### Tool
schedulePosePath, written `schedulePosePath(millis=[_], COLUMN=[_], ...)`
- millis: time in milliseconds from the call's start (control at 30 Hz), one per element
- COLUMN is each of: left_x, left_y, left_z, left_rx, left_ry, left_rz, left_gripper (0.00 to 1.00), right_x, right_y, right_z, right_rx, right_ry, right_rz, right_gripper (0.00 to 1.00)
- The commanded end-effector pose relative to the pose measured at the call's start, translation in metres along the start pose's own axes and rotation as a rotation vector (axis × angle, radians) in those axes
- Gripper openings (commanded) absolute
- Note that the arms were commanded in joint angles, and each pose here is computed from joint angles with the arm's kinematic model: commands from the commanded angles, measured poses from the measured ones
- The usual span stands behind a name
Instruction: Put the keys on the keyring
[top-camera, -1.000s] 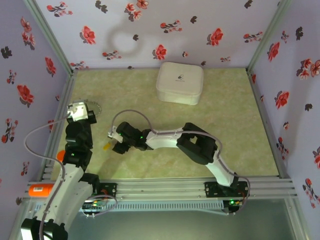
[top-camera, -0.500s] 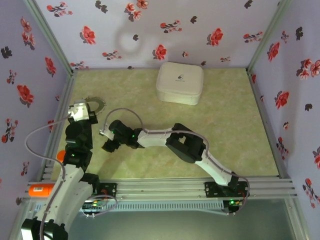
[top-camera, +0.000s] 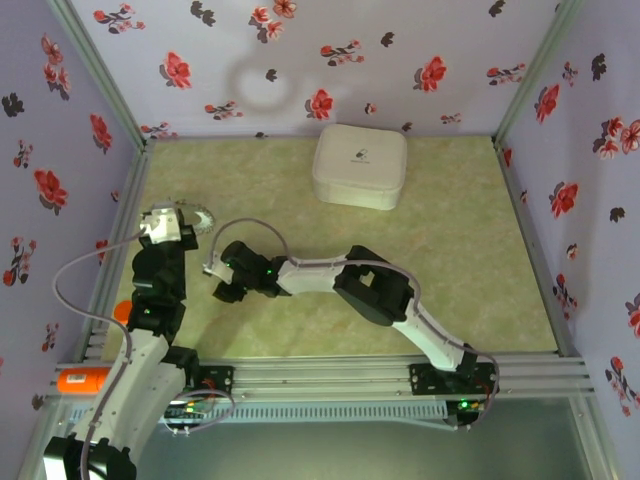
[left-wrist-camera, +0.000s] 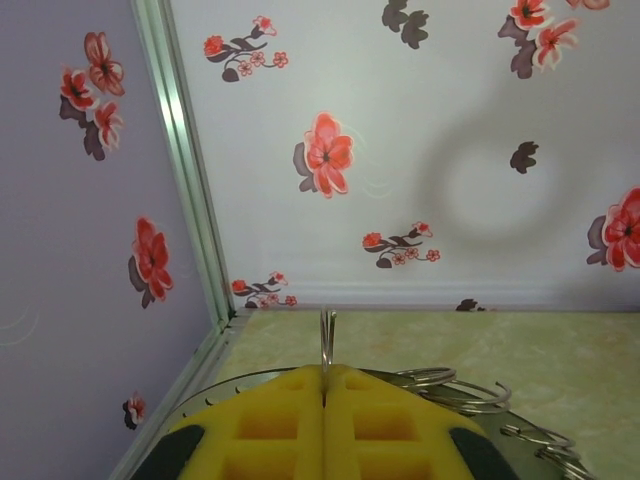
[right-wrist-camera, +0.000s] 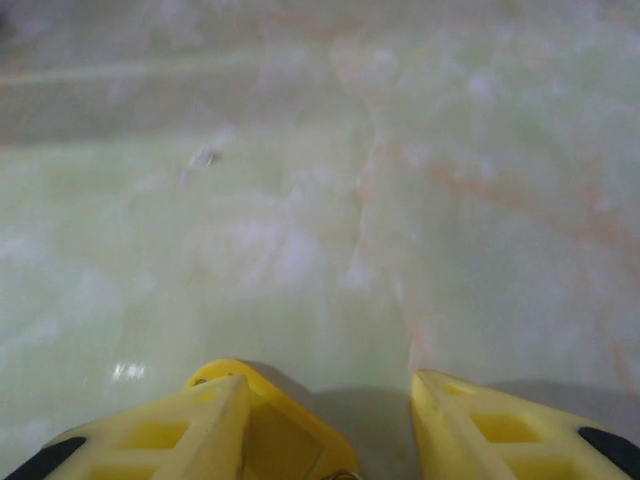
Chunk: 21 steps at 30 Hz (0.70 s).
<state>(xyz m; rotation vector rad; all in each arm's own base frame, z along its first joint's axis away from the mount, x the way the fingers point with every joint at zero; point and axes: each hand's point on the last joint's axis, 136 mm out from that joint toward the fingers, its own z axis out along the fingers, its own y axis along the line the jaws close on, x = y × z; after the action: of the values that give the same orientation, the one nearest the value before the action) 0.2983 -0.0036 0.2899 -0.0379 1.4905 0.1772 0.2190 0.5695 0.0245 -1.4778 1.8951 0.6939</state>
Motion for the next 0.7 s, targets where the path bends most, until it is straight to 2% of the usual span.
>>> schedulePosePath(millis=[0,167,333,633,667], left_x=[-0.017,-0.014,-0.012,0.001,0.002], left_y=[0.001,-0.004,-0.017,-0.065,-0.071], left_z=[-0.003,-0.003,-0.003,-0.004,-0.004], left_rx=[0.009,0.037,0.109,0.371,0.400], left_ry=[-0.069,-0.061,-0.058,0.001,0.003], left_rz=[0.009,0.032,0.042,0.041,0.038], left_gripper=[0.00,0.00,0.00,0.00,0.00], right_x=[0.043,0.083,0.126,0.199,0.200], right_y=[0.016,0.020,0.018,0.015,0.016], right_z=[-0.024,-0.058,-0.101,-0.183,-0.189], right_rx=[-0.049,-0.047,-0.009,0.104,0.110], right_ry=[0.153,0.277,0.403,0.563,0.552], right_rz=[-0.034,-0.066,-0.066,0.028,0.032], right_gripper=[0.43,0.36,0.36,0.37,0.33])
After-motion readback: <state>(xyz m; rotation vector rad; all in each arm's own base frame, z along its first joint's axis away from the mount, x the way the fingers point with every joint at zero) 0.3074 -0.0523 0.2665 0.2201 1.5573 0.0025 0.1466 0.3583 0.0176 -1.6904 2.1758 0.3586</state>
